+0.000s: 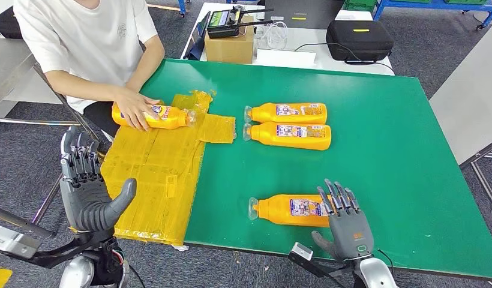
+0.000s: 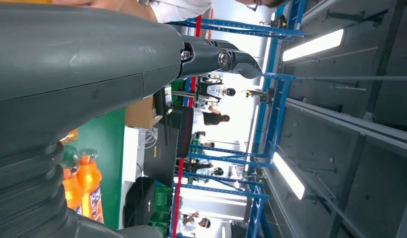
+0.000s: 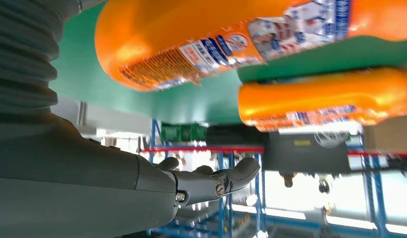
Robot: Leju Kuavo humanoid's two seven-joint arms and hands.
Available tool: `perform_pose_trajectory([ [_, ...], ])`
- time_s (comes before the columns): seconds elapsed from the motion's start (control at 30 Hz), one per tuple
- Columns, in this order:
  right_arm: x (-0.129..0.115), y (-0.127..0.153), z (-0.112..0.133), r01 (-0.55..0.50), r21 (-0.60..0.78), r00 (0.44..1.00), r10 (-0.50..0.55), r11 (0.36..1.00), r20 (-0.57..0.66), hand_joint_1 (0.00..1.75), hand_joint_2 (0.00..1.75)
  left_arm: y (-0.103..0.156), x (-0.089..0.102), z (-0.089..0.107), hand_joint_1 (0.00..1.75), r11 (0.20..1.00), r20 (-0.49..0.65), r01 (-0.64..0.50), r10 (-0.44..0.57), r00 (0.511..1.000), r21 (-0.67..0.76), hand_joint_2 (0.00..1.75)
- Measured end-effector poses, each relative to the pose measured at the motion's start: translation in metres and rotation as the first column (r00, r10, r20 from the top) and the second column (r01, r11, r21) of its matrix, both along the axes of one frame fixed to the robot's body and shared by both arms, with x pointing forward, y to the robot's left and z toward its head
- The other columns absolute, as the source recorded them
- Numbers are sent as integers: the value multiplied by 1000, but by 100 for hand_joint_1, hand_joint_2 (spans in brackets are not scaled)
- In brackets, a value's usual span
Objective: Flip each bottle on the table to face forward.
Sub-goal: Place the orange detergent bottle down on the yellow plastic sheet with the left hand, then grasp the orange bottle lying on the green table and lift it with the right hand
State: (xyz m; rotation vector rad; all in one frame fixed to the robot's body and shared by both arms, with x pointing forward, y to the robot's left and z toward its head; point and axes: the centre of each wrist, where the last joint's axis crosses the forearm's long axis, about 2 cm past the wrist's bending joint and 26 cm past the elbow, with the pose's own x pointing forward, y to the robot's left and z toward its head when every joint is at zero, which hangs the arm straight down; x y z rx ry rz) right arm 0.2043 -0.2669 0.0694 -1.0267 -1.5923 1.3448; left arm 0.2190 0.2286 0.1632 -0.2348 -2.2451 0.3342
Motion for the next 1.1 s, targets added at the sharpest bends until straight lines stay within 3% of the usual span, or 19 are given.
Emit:
perform_pose_trajectory([
  [0.2,3,-2,-1,0,10,1000,0,1000,-24,0,175,0,0,0,0,1000,1,2,-2,1000,3,175],
  [0.37,21,-18,-18,-9,-10,981,7,1000,-192,0,175,-1,1,-1,0,1000,1,15,-15,1000,13,175],
  [0.47,26,-23,-21,-14,-8,974,11,1000,-227,0,175,-2,1,-2,0,999,-1,22,-22,1000,23,175],
  [1.03,71,-22,-26,32,-25,964,-37,999,-264,0,175,-8,4,-7,0,998,-13,50,-50,999,43,175],
  [1.07,74,-21,-27,31,-26,961,-37,999,-275,3,175,-9,5,-7,0,998,-11,53,-53,999,43,175],
  [1.1,77,-21,-28,29,-26,957,-36,999,-287,36,175,-9,5,-6,0,997,-10,56,-56,998,43,175],
])
